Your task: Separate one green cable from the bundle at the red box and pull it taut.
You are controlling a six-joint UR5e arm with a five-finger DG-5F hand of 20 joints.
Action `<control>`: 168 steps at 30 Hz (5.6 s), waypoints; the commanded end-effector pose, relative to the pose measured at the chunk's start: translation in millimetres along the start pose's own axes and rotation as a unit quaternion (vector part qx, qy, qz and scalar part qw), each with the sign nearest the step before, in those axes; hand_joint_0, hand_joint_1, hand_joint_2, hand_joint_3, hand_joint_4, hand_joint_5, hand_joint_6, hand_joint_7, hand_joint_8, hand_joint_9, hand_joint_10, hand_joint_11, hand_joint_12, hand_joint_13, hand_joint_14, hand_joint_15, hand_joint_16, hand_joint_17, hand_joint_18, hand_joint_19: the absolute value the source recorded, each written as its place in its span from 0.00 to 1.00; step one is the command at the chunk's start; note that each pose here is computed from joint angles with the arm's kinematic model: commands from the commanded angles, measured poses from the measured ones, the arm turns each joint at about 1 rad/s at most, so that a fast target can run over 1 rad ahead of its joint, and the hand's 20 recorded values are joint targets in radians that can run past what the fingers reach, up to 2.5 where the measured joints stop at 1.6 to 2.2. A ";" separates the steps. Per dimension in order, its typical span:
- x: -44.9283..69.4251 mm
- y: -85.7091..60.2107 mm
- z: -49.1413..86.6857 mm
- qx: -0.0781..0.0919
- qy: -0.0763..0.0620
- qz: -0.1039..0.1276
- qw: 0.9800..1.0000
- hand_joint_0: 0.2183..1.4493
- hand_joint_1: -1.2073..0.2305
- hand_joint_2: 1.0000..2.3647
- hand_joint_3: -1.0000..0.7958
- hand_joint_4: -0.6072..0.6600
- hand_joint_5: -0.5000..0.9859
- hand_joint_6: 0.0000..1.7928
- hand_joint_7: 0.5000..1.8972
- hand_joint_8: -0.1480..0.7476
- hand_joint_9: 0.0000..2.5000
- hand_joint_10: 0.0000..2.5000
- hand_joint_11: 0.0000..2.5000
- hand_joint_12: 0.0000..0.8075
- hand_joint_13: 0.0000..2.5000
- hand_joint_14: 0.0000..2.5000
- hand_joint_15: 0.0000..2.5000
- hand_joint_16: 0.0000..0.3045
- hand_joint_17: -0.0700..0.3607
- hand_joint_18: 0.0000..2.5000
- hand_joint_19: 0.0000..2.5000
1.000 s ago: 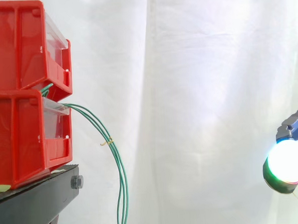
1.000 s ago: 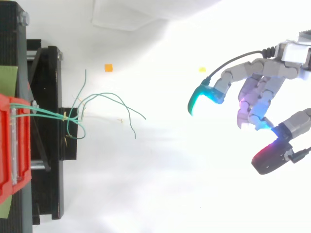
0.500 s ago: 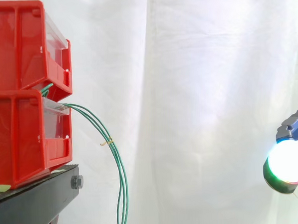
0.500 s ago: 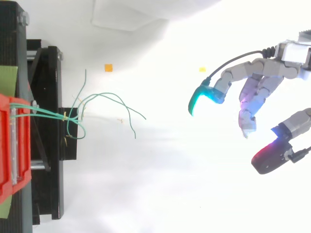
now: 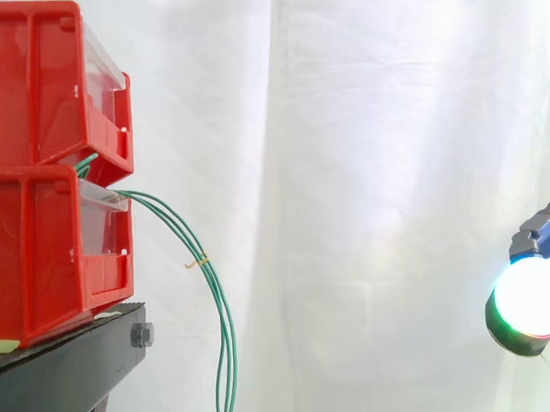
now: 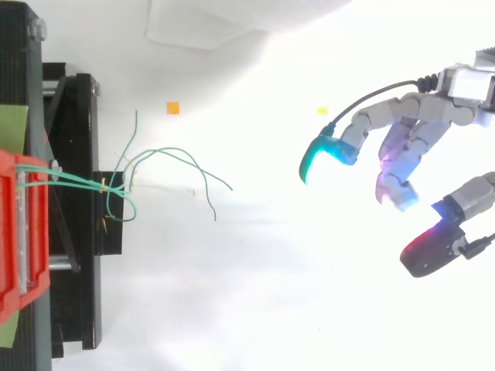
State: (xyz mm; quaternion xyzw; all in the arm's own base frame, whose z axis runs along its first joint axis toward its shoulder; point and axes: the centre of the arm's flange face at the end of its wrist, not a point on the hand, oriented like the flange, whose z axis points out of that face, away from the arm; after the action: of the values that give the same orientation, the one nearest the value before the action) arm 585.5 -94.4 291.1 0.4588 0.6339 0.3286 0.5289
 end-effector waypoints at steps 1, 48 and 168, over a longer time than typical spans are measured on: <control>0.3 -0.1 0.1 0.000 0.000 0.000 1.000 0.29 0.32 0.00 0.28 0.61 0.22 0.28 0.17 0.43 0.44 0.14 0.54 0.43 0.37 0.01 0.29 0.13 0.37 0.23 0.28; 0.3 -0.1 0.1 0.000 0.000 0.000 1.000 0.29 0.32 0.00 0.28 0.61 0.22 0.28 0.16 0.45 0.41 0.01 0.34 0.43 0.37 0.01 0.24 0.13 0.37 0.24 0.28; 0.0 0.6 -0.3 -0.001 0.000 0.001 1.000 0.30 0.33 0.00 0.28 0.62 0.22 0.28 0.15 0.44 0.41 0.01 0.29 0.43 0.39 0.01 0.24 0.13 0.37 0.25 0.28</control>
State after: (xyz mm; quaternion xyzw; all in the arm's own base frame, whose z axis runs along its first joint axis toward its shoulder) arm 585.5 -94.2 291.2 0.4588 0.6339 0.3287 0.5288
